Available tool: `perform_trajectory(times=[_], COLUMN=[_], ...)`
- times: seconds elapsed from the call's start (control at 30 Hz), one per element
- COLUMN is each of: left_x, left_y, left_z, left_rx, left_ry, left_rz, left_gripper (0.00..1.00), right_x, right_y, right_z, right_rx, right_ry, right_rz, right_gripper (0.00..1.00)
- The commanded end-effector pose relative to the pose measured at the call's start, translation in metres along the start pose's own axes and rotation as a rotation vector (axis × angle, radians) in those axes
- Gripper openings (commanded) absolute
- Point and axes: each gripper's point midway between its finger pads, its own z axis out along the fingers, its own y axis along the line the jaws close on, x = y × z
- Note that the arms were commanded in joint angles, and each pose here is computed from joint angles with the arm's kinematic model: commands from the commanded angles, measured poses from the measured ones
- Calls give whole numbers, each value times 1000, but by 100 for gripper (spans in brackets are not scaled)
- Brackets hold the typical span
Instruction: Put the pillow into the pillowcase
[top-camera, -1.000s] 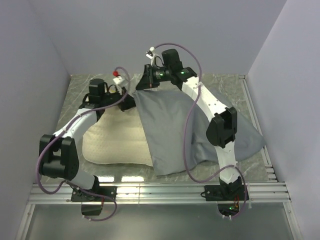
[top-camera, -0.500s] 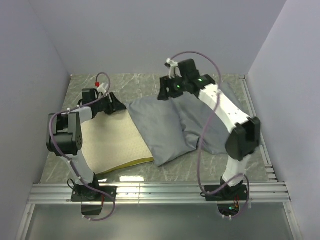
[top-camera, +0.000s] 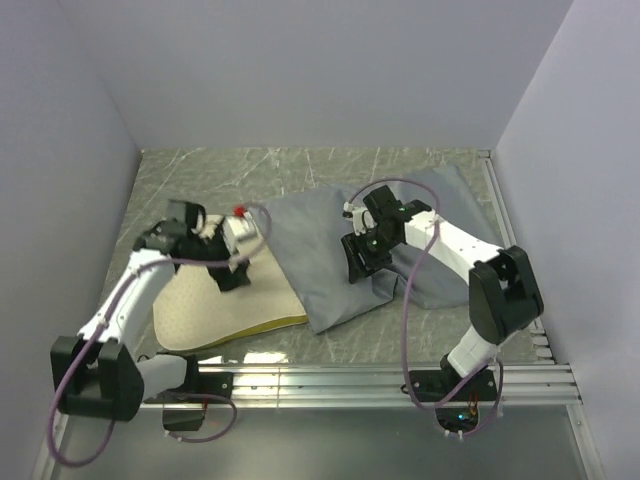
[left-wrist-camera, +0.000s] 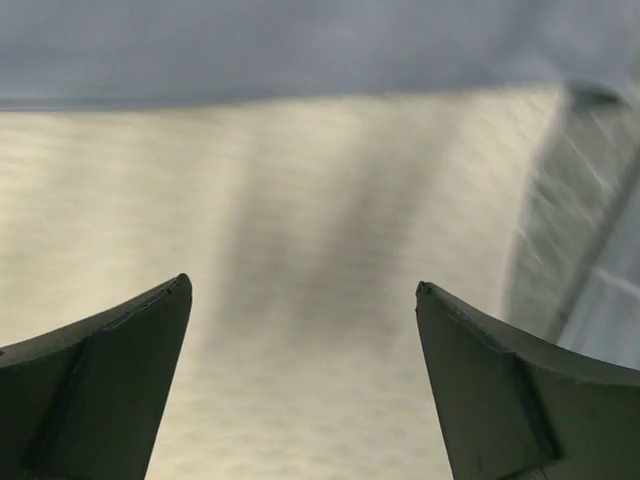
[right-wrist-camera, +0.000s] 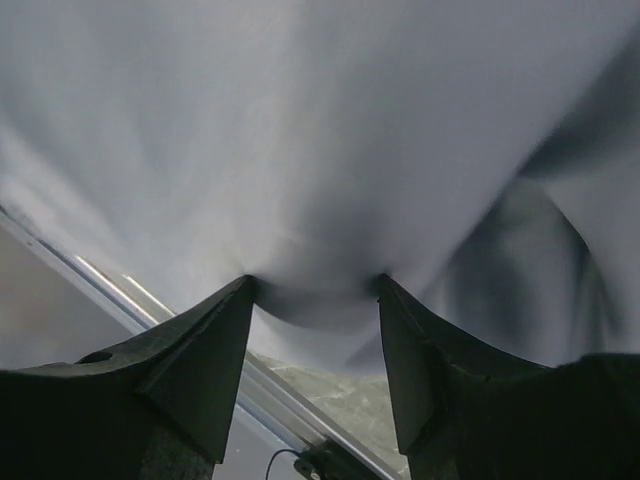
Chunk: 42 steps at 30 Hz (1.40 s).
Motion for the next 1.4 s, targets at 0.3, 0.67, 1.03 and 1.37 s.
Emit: perform_trajectory(times=[0.3, 0.67, 1.03, 1.37], left_x=[94, 4, -29, -35], left_y=[-94, -90, -71, -67], left_z=[57, 136, 146, 142], left_rx=[28, 198, 253, 249], left_ry=[250, 127, 65, 43], left_rz=[235, -103, -313, -347], left_gripper=[77, 0, 0, 0], right_x=[-34, -8, -28, -22], right_y=[18, 35, 13, -14], right_z=[-47, -63, -26, 16], right_rx=[-45, -48, 203, 414], right_ry=[-226, -303, -364, -212], right_rz=[-25, -51, -107, -146], right_gripper=[58, 56, 82, 65])
